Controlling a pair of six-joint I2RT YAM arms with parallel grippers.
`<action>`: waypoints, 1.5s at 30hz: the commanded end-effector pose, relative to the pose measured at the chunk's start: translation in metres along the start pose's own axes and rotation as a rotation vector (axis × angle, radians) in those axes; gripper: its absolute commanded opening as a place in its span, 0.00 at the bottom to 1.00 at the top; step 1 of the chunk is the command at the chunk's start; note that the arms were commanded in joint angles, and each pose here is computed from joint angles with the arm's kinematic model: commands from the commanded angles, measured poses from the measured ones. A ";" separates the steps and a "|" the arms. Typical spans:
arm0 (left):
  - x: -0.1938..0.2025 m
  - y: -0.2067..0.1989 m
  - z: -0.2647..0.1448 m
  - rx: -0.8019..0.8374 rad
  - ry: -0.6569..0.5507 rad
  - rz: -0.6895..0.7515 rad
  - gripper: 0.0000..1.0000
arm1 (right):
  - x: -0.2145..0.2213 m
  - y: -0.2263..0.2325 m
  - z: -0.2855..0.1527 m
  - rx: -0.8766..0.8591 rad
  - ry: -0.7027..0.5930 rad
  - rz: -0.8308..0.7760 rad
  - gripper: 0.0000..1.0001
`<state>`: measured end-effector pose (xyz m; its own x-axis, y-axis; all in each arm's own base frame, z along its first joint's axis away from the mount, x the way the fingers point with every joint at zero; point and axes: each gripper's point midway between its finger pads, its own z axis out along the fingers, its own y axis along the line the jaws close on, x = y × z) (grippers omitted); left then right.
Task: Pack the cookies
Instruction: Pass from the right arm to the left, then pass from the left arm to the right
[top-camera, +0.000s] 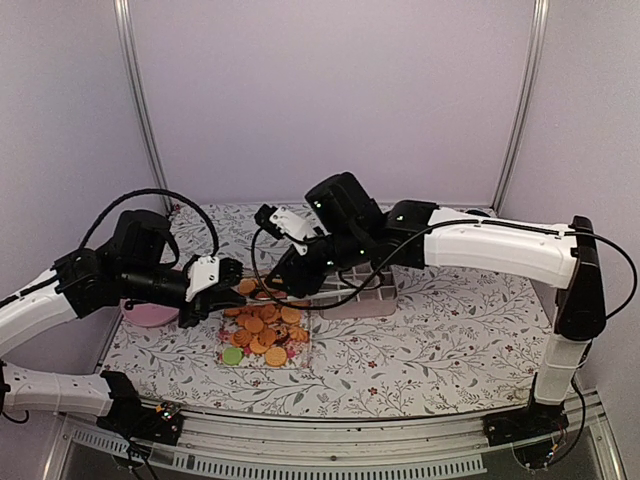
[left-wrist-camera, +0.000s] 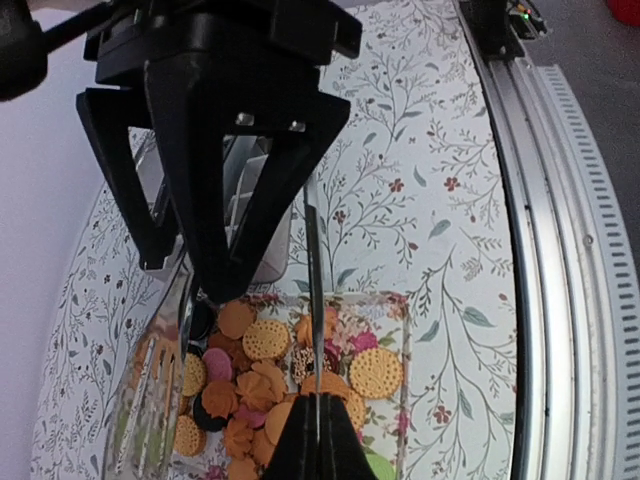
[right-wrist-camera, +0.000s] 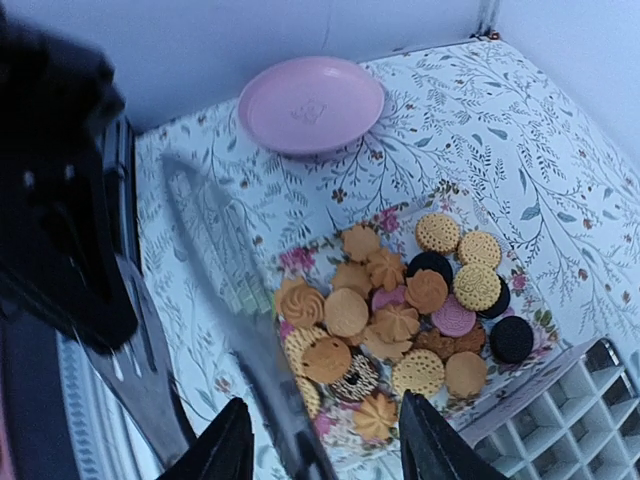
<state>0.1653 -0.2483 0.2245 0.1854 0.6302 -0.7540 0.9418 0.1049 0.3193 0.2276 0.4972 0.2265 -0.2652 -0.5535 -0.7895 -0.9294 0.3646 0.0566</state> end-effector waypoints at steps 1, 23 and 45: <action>-0.055 0.023 -0.013 -0.051 -0.213 -0.049 0.00 | -0.071 -0.007 -0.064 -0.099 -0.291 0.079 0.64; -0.115 0.069 -0.055 0.148 -0.588 -0.514 0.00 | -0.064 -0.048 -0.196 -0.335 -0.733 0.213 0.99; -0.109 0.077 -0.047 0.201 -0.656 -0.636 0.00 | -0.099 -0.044 -0.172 -0.476 -0.891 0.181 0.89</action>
<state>0.2011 -0.2738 0.3531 -0.3421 -0.0389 -0.9389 0.9323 0.1109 -0.3443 0.2490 0.4012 0.3839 -0.3518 0.2172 -0.9105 -0.9356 -0.0521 0.3491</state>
